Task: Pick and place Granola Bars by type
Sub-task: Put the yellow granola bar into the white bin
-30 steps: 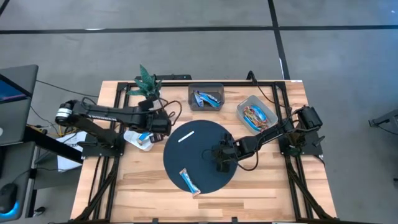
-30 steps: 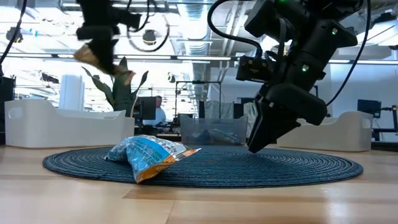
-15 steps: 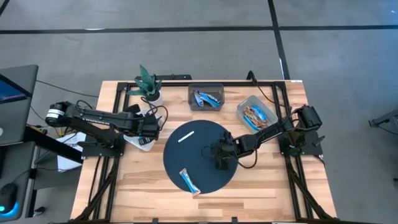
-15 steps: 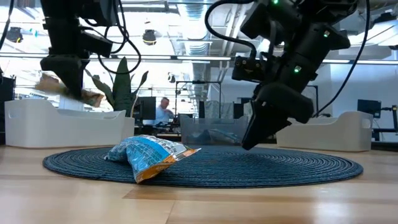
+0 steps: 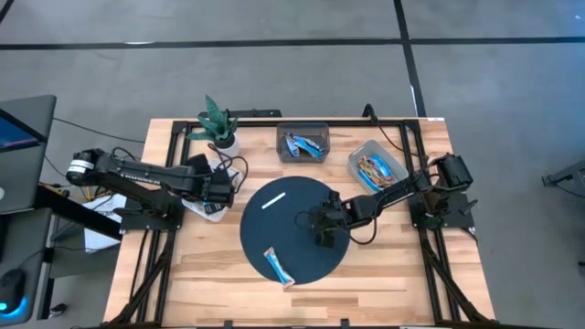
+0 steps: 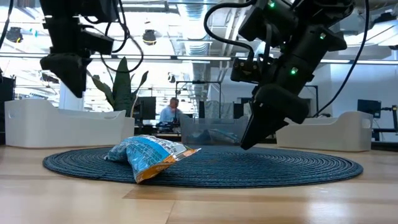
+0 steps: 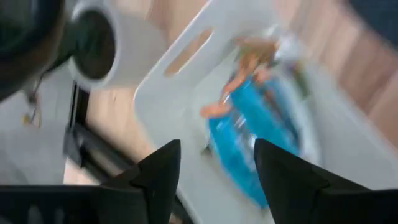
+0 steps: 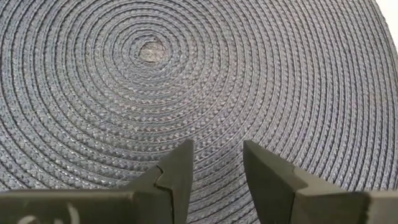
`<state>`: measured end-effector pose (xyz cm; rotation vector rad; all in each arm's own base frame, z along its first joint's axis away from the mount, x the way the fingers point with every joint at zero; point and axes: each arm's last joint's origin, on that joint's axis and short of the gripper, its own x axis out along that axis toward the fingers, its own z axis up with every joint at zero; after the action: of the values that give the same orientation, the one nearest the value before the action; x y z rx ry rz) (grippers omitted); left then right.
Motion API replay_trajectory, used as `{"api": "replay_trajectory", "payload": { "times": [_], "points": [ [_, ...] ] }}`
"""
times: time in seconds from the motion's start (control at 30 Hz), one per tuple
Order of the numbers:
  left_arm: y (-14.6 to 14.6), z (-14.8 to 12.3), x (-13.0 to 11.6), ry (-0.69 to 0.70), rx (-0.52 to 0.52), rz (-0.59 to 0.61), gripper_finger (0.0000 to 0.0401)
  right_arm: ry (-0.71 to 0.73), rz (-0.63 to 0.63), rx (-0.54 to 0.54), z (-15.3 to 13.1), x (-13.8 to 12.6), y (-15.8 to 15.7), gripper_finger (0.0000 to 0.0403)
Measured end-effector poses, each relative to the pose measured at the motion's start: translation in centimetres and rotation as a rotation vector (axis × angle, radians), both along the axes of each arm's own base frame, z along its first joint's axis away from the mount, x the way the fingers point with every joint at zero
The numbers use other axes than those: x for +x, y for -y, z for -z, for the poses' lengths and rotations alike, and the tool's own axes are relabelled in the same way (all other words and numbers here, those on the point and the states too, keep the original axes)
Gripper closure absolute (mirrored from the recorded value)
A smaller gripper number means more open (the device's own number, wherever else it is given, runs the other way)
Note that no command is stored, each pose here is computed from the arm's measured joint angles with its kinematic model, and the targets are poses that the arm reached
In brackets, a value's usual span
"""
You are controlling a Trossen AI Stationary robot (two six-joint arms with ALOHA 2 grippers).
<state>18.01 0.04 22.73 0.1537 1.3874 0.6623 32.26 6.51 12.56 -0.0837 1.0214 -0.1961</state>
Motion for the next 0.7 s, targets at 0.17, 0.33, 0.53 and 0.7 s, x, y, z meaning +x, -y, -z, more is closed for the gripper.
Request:
{"api": "replay_trajectory", "payload": {
  "times": [0.17, 0.33, 0.53, 0.7],
  "points": [
    [1.5, -0.1, 1.5, 0.106, -0.025, 0.17, 0.02, 0.0, 0.0, 0.0, 0.0, 0.0, 0.0, 0.0269],
    [3.5, -0.6, 3.4, 0.26, -0.091, 0.398, 0.02, 0.0, 0.0, 0.0, 0.0, 0.0, 0.0, 0.027],
    [6.0, -0.5, 5.6, 0.486, -0.2, 0.777, 0.0201, 0.0, 0.0, 0.0, 0.0, 0.0, 0.0, 0.0269],
    [7.0, -0.3, 6.2, 0.593, -0.225, 0.918, 0.0201, 0.002, 0.0, 0.0, 0.0, 0.0, 0.0, 0.027]
  ]
}}
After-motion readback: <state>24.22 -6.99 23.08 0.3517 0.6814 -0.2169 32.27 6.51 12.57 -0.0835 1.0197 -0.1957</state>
